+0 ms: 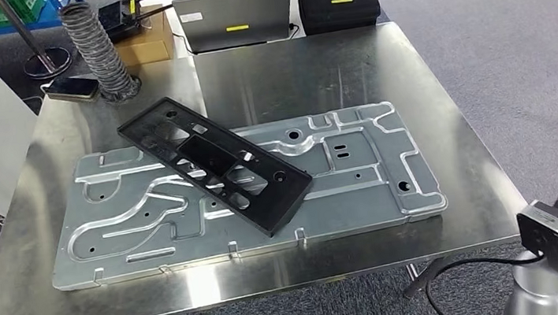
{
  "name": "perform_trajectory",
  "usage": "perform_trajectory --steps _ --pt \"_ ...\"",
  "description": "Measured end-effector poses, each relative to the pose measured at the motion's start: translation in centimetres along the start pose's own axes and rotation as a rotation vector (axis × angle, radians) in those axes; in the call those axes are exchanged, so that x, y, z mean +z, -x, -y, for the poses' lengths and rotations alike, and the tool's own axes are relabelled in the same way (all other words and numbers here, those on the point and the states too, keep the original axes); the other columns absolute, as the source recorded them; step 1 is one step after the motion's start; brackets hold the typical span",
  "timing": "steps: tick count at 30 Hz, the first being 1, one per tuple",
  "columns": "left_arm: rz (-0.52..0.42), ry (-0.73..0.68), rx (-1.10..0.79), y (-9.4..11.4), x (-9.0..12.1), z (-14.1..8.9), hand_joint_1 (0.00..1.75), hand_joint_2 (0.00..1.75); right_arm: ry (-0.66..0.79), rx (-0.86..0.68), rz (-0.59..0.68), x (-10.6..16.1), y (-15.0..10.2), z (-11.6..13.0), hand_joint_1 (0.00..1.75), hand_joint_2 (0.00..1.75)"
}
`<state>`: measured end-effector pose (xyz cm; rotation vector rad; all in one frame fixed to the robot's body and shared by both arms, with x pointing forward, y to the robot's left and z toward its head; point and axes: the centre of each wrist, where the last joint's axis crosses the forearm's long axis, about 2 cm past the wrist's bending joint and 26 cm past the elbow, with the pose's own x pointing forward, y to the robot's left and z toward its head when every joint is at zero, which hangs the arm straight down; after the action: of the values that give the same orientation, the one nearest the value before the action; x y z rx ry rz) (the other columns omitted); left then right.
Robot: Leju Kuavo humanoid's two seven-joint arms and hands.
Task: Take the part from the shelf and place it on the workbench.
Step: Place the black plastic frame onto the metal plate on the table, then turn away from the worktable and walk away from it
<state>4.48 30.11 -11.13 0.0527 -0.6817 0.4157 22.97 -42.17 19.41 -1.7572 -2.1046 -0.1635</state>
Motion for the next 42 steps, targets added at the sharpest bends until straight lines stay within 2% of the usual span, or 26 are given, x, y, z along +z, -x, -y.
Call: perform_trajectory --steps 7,11,16,22,28,31,35,42 --pt "-0.004 -0.013 -0.007 -0.1 0.0 -0.3 0.0 0.0 -0.085 0.119 -0.107 4.0 3.0 4.9 0.0 0.0" --pt "-0.003 -0.018 -0.01 -0.2 -0.1 -0.6 0.0 0.0 -0.202 0.172 -0.221 7.7 4.5 6.7 0.0 0.0" --pt "-0.002 -0.018 -0.014 -0.2 -0.1 -0.5 0.0 0.0 -0.313 0.202 -0.327 11.0 5.8 7.2 0.0 0.0" --pt "-0.023 -0.022 -0.02 0.3 0.3 -0.8 0.0 0.0 -0.488 0.256 -0.545 17.2 7.4 8.8 0.0 0.0" --pt "-0.029 -0.023 -0.021 0.4 0.3 -0.7 0.0 0.0 -0.558 0.279 -0.655 20.2 7.5 9.8 0.0 0.0" --pt "-0.033 -0.022 -0.025 0.3 0.2 -0.7 0.0 0.0 -0.646 0.339 -0.713 22.7 7.7 10.2 0.0 0.0" --pt "-0.048 -0.016 -0.034 0.6 0.4 -0.5 0.0 0.0 -0.86 0.473 -0.873 27.4 7.0 11.6 0.0 0.0" --pt "-0.058 -0.022 -0.053 0.9 0.6 -0.3 0.0 0.0 -1.285 0.648 -1.267 33.1 2.6 12.6 0.0 0.0"
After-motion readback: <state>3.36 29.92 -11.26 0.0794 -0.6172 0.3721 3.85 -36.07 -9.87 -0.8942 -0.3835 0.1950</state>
